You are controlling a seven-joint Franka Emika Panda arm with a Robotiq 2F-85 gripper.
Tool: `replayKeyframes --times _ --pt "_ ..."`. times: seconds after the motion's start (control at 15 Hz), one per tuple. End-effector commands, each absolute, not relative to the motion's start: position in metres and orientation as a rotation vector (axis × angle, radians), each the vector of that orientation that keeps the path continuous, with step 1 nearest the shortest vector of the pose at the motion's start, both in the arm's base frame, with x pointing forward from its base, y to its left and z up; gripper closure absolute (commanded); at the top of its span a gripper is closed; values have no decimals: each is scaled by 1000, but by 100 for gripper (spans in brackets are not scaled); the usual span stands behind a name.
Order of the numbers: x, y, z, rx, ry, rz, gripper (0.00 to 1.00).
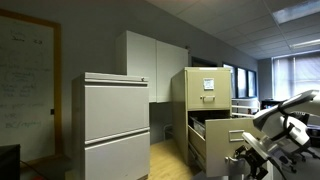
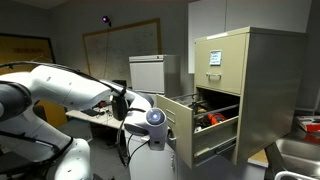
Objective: Open the bottom drawer of the cabinet at the right
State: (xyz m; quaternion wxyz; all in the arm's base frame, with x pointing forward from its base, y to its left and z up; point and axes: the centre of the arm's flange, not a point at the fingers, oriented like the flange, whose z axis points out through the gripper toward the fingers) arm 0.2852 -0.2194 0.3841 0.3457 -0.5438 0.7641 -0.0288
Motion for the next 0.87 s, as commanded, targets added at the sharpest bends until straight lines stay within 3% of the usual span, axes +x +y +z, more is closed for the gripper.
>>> replayKeyframes --times 0.0,0.8 --pt "281 -175 407 -1531 2014 72 0" --pt "267 -150 445 -1563 2311 50 0"
